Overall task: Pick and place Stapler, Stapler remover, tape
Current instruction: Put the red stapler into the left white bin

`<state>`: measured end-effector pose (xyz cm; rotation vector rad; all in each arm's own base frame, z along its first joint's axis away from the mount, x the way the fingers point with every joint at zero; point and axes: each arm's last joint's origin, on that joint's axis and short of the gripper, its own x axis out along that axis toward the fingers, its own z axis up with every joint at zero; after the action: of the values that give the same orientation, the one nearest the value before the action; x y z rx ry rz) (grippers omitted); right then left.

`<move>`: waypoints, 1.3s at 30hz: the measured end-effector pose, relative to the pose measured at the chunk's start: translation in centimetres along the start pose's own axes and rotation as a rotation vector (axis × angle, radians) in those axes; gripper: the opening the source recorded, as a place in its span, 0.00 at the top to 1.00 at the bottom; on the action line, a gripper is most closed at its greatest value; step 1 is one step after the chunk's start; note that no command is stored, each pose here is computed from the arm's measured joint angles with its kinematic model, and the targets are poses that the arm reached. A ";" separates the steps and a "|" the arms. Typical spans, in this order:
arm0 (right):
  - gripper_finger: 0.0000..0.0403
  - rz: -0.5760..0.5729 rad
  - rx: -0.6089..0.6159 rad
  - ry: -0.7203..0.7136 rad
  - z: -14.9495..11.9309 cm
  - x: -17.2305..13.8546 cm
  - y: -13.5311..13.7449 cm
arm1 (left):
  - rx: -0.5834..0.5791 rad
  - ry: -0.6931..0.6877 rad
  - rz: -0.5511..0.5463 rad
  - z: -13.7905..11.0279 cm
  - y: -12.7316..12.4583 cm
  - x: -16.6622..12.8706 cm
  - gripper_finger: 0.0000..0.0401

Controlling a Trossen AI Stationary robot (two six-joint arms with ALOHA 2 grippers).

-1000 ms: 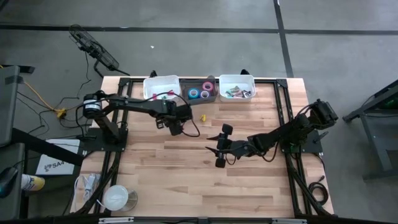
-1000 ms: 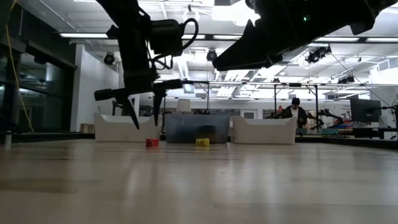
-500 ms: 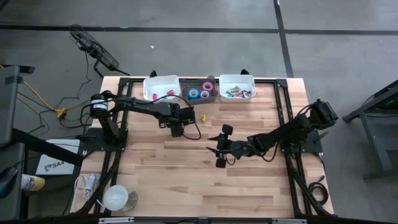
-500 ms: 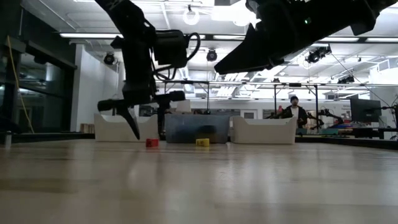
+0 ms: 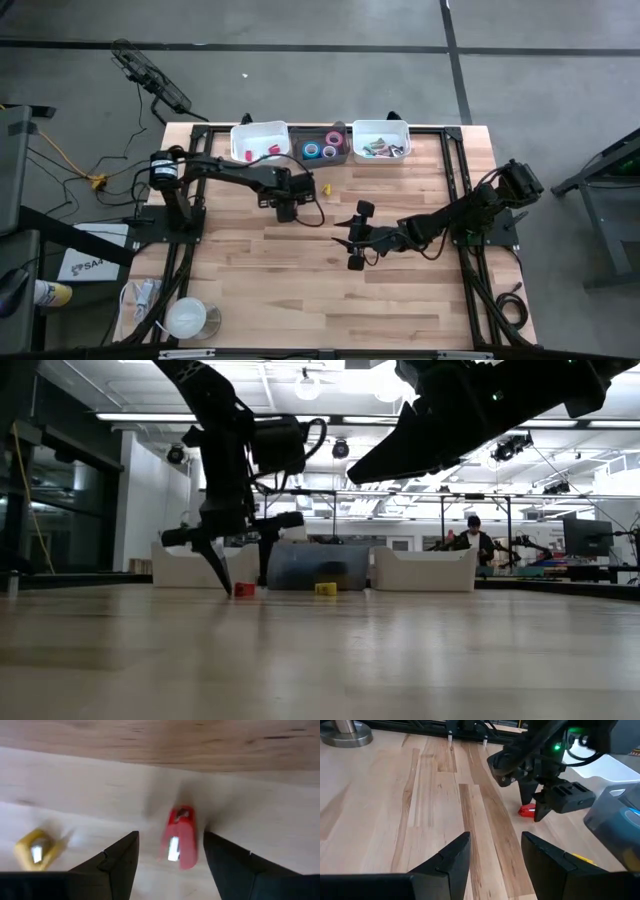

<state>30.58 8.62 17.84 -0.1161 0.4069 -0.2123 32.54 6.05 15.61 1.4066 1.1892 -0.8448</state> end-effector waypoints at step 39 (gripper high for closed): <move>0.58 0.035 0.013 -0.003 0.0 0.0 0.1 | -0.594 0.046 -0.066 -0.2 -0.6 0.9 0.83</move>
<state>30.60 8.73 17.85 -0.0959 0.4044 -0.1801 32.22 6.36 14.63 0.9060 1.3840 -0.4445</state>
